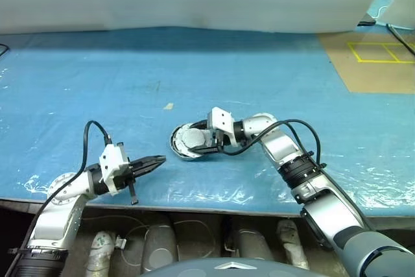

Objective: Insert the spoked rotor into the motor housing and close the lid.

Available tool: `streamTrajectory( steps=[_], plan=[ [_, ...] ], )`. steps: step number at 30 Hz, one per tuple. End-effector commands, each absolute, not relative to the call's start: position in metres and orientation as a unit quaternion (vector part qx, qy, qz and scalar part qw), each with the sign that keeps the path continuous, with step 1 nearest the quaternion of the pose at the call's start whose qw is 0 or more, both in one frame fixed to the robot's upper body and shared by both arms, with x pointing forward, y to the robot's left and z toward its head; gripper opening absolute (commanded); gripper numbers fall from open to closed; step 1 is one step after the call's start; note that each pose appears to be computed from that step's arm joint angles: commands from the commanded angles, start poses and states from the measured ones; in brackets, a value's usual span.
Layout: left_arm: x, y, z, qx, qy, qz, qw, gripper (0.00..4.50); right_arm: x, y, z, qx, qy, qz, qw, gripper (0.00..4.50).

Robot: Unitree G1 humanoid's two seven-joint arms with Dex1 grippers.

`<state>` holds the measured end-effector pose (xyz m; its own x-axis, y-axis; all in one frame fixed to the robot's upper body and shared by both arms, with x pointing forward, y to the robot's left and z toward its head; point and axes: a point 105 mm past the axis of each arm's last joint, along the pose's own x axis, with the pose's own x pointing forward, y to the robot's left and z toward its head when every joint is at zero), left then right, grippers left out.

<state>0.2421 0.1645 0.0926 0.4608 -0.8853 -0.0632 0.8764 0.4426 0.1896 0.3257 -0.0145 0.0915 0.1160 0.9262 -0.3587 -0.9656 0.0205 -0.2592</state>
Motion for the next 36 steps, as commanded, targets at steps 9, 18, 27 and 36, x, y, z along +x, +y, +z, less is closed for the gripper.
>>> streamTrajectory(
  steps=[9, 18, 27, 36],
  plan=[
    [0.249, 0.176, 0.101, 0.122, -0.029, -0.508, 0.852, 0.00, 0.327, 0.006, 0.128, -0.175, 0.009, 0.667, 0.724, 2.97],
    [0.247, 0.177, 0.093, 0.114, -0.025, -0.507, 0.854, 0.00, 0.334, 0.010, 0.089, -0.215, 0.080, 0.645, 0.729, 2.97],
    [0.247, 0.179, 0.094, 0.115, -0.024, -0.506, 0.854, 0.00, 0.338, 0.008, 0.065, -0.192, 0.111, 0.619, 0.754, 2.97],
    [0.251, 0.177, 0.096, 0.112, -0.029, -0.507, 0.854, 0.00, 0.334, -0.004, 0.033, -0.227, 0.139, 0.611, 0.746, 2.97]
  ],
)
